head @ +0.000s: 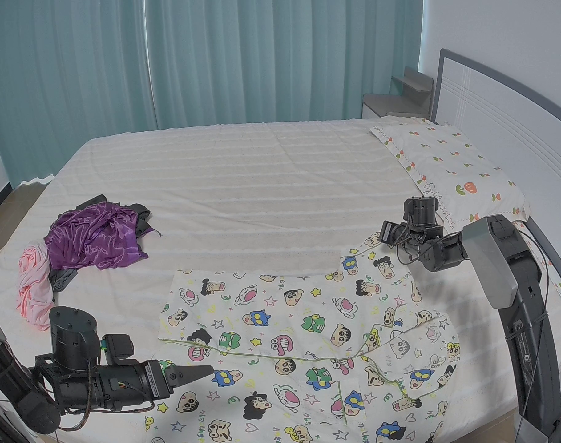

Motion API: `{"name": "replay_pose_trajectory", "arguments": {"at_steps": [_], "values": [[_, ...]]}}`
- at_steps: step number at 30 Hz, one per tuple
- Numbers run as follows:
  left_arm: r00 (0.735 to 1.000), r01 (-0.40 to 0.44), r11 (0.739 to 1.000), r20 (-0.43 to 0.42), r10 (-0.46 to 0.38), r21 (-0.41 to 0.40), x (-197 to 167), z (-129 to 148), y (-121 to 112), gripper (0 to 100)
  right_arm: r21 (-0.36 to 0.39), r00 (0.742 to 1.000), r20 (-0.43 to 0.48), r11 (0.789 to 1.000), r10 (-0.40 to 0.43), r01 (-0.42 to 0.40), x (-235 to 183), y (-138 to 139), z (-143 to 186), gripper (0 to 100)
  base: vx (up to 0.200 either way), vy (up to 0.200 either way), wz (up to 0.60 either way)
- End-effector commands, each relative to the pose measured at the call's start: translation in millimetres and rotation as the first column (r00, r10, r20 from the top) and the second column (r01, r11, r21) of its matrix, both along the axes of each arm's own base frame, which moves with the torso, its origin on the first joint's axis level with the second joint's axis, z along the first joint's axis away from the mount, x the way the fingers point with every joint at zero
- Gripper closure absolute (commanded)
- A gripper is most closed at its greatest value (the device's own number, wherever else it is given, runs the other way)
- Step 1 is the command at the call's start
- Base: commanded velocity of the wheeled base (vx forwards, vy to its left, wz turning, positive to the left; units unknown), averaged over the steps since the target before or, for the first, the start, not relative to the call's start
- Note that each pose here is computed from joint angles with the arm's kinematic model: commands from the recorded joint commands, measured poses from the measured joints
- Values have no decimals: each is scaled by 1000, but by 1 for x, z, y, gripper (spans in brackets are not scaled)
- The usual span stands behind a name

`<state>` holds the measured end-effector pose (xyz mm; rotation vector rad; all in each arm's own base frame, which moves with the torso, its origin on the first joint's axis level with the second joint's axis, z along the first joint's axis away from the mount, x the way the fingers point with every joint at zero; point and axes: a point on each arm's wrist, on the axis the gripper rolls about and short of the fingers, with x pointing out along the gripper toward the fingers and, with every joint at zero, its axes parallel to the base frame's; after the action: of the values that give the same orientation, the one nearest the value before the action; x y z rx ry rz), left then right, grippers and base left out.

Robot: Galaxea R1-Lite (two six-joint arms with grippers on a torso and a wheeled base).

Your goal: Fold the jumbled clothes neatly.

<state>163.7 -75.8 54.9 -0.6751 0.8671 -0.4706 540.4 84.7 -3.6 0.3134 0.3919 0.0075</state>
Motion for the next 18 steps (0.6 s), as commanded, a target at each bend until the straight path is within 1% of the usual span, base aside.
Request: {"name": "replay_pose_trajectory", "arguments": {"at_steps": [1, 3, 9, 13, 14, 17, 18], "values": [[1000, 0, 1000, -14, 0, 6, -4, -2, 2, 0, 16, 999, 27, 999, -44, 44, 8, -2, -6, 100, 0, 0, 0], [1000, 0, 1000, -16, 0, 6, -4, -2, 2, 0, 28, 998, 26, 998, -51, 50, 8, -2, -6, 100, 0, 0, 0], [1000, 0, 1000, -14, 0, 6, -4, -2, 2, 0, 31, 997, 37, 998, -62, 61, 9, -7, -12, 100, 0, 0, 0], [1000, 0, 1000, -14, 0, 6, -4, -2, 2, 0, 24, 995, 28, 996, -92, 91, 10, -11, -18, 100, 0, 0, 0], [1000, 0, 1000, -13, 0, 5, -4, -2, 1, 0, 25, 995, 28, 995, -94, 93, 10, -11, -18, 0, 0, 0, 0], [1000, 0, 1000, -13, 0, 5, -4, -2, 2, 0, 33, 994, 27, 994, -103, 102, 10, -14, -15, 0, 0, 0, 0], [1000, 0, 1000, -11, 0, 4, -4, -2, 2, 0, 40, 994, 34, 994, -107, 106, 10, -15, -9, 0, 0, 0, 0]]}}
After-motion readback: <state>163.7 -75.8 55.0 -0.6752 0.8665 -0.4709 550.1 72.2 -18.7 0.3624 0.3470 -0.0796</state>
